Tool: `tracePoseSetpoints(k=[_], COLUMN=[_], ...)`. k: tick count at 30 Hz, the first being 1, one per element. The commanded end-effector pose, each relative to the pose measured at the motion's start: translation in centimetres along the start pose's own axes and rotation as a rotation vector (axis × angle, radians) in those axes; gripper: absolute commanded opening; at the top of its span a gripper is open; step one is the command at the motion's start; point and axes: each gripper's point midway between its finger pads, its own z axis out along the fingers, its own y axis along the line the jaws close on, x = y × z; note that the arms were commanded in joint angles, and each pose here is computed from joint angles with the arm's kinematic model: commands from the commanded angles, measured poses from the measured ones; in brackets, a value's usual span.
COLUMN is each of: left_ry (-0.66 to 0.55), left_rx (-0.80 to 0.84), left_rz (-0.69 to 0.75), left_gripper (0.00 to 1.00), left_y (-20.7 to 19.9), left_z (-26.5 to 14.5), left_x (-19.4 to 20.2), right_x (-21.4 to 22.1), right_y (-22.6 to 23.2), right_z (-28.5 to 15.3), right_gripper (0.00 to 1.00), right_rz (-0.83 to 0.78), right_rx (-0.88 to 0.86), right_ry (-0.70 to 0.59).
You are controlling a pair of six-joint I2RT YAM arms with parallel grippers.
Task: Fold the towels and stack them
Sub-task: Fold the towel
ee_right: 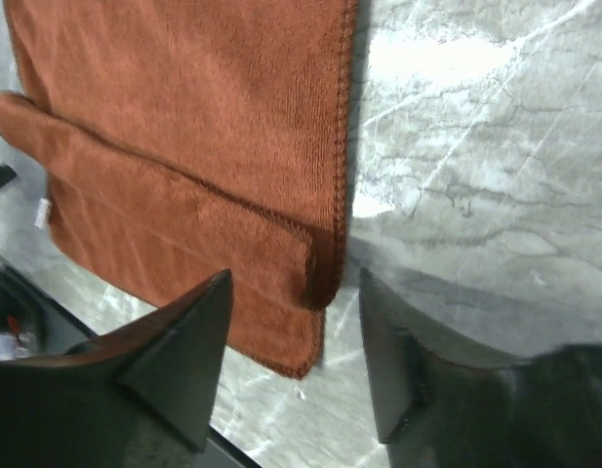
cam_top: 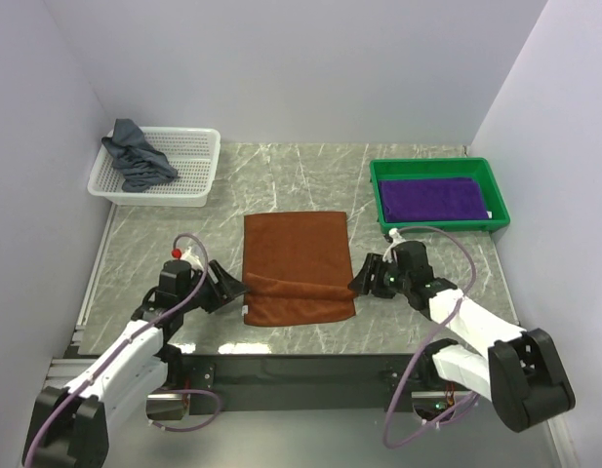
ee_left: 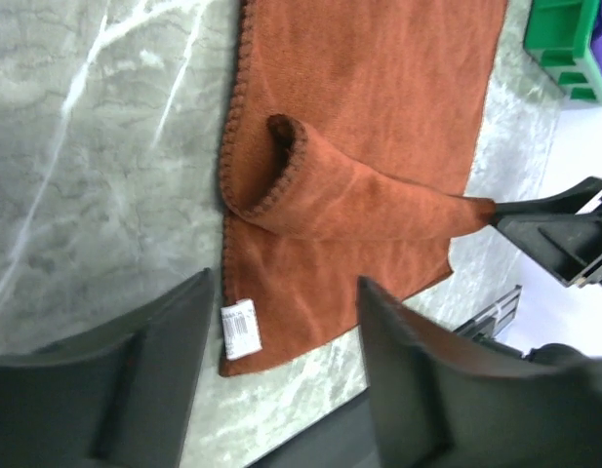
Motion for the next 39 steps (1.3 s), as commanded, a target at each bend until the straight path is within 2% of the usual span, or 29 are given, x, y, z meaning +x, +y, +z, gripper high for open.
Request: tracePoseSetpoints(k=[1,3,4,5,6,7,10,14,15,20,27,34,39], left_ry=[-0.073,-0.090,-0.119,-0.112,-0.167,-0.174,-0.257,-0.351,-0.380,-0.445,-0.478,-0.460,-0.447], left_rx=[0.026,-0.017,-0.009,-0.041,-0.051,-0.081,-0.172,-0.264,-0.281,-0.361,-0.369,-0.374,-0.373], left_rz=[0.053,0.077,0.123,0.136,0.188,0.207,0.290,0.376,0.390,0.438,0.438,0.434,0.433], left_gripper=[0.76,0.83,0.85,0.87,0.88,0.91,0.98,0.99,0.99,0.99,0.97,0.97,0.97], left_y=[-2.8,-2.8,-4.3,-4.2,-5.4,-5.4,-5.7,-5.7,-5.8,-5.0,-4.1,-3.8,-3.7], left_z=[-1.2,-1.8,-2.4,-2.8,-3.5,-3.7,-4.8,-5.7,-6.0,-6.7,-7.2,-6.9,-6.7], left_x=[-2.5,-3.3,-4.7,-4.9,-6.8,-7.4,-10.4,-13.5,-14.2,-16.0,-16.2,-15.9,-15.8], right_x=[-0.9,-2.2,-3.3,-3.6,-3.4,-4.0,-3.8,-3.3,-2.4,-1.4,3.0,6.9,8.3], right_y=[0.6,1.7,3.5,4.3,5.0,7.1,10.5,12.8,12.5,14.2,14.2,14.1,15.6], right_z=[-1.2,-2.0,-2.3,-2.4,-2.2,-2.2,-1.0,1.9,3.2,6.0,8.3,8.0,6.1], right_gripper=[0.66,0.72,0.77,0.78,0.78,0.84,0.87,0.91,0.90,0.91,0.90,0.90,0.88], right_rz=[-0.115,-0.180,-0.272,-0.315,-0.358,-0.442,-0.592,-0.724,-0.736,-0.837,-0.910,-0.987,-1.028], right_rx=[0.030,0.052,0.039,0.037,0.036,-0.006,-0.078,-0.116,-0.107,-0.166,-0.218,-0.223,-0.244], right_ry=[-0.021,-0.037,-0.059,-0.061,-0.039,-0.046,-0.001,0.079,0.133,0.210,0.367,0.465,0.455])
